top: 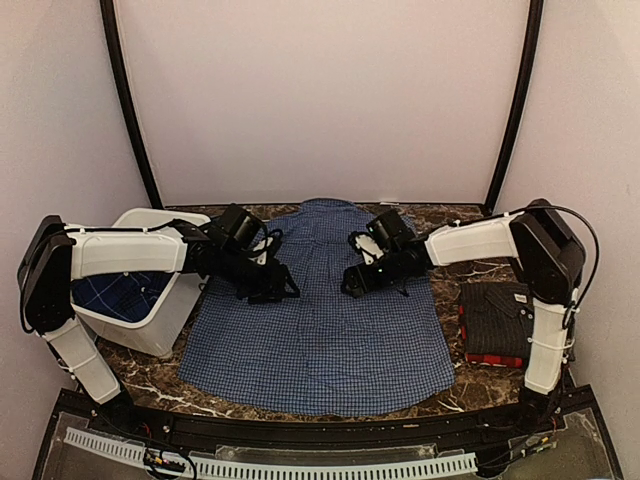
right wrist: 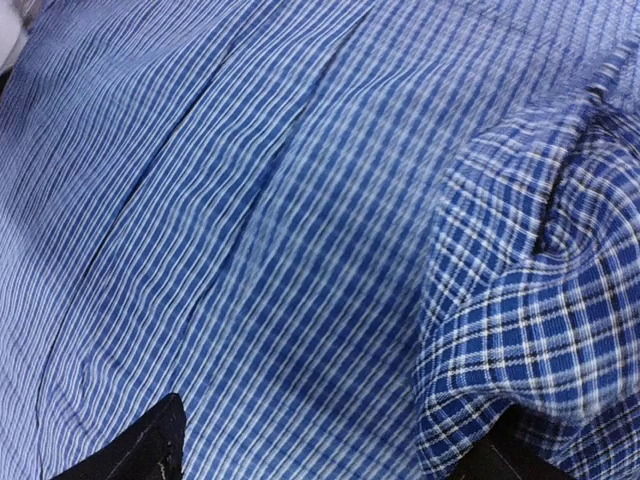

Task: Fold and stack the long sleeve shirts
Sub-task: Adjust the sleeve at the center of the board.

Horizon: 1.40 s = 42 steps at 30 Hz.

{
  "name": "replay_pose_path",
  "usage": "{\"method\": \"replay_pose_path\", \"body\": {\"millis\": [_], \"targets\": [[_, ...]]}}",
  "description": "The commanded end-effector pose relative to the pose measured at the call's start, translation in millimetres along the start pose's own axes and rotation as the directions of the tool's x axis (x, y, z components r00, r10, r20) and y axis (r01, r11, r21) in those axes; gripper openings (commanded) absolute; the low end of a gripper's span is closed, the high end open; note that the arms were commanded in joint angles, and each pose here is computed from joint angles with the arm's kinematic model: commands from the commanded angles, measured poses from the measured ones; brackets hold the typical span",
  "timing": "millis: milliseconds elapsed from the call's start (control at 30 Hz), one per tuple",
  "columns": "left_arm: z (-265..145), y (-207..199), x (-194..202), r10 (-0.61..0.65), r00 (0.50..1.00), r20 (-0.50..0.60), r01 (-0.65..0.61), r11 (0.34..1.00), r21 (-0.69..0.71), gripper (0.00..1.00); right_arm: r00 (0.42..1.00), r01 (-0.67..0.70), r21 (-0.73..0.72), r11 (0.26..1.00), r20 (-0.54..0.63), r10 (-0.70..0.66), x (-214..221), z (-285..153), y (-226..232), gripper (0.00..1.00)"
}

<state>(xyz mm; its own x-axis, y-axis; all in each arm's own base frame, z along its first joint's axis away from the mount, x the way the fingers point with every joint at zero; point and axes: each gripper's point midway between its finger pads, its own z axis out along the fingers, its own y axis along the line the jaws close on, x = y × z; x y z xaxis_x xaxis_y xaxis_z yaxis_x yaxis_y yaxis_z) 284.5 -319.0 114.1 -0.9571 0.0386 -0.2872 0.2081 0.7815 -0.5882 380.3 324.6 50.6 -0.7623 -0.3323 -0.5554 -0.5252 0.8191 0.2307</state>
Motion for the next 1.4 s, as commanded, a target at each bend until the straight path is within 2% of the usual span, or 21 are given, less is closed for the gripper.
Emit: {"method": "replay_pose_path", "body": {"millis": [0,100,267,533,667,900,1100,1367], "targets": [[-4.4,0.1,-2.1,-0.004,1.0,0.014,0.004,1.0,0.017,0.51,0.992,0.098,-0.007,0.995,0.081,-0.097,11.2,-15.6,17.9,0.85],[-1.3,-0.1,-2.2,-0.006,1.0,0.005,0.006,1.0,0.026,0.51,0.992,0.084,0.053,0.995,0.086,-0.088,20.4,-22.9,5.0,0.89],[0.7,-2.2,-4.8,-0.008,1.0,0.005,0.008,0.999,0.037,0.51,0.985,0.051,0.057,0.997,0.164,-0.06,-5.6,-41.7,6.8,0.93],[-2.7,-2.8,-5.2,-0.009,1.0,0.015,0.008,0.999,0.036,0.51,0.974,-0.068,0.08,0.994,0.22,0.049,-38.9,-50.1,-3.5,0.95],[-4.2,-1.6,-5.2,-0.005,1.0,0.019,0.005,1.0,0.031,0.51,0.964,-0.162,0.05,0.986,0.222,0.147,-44.0,-55.0,-13.9,0.94],[-3.5,-3.0,-6.8,-0.005,1.0,0.019,0.005,0.999,0.037,0.51,0.937,-0.283,0.009,0.959,0.218,0.274,-46.0,-63.9,-31.5,0.89],[-3.4,-3.5,-6.5,-0.004,1.0,0.018,0.004,0.999,0.039,0.51,0.874,-0.439,-0.063,0.896,0.202,0.443,-40.3,-67.0,-57.0,0.8],[-2.4,-2.4,-6.1,-0.01,1.0,0.016,0.01,0.999,0.035,0.51,0.809,-0.539,-0.189,0.821,0.156,0.567,-35.6,-50.2,-56.6,0.71]]}}
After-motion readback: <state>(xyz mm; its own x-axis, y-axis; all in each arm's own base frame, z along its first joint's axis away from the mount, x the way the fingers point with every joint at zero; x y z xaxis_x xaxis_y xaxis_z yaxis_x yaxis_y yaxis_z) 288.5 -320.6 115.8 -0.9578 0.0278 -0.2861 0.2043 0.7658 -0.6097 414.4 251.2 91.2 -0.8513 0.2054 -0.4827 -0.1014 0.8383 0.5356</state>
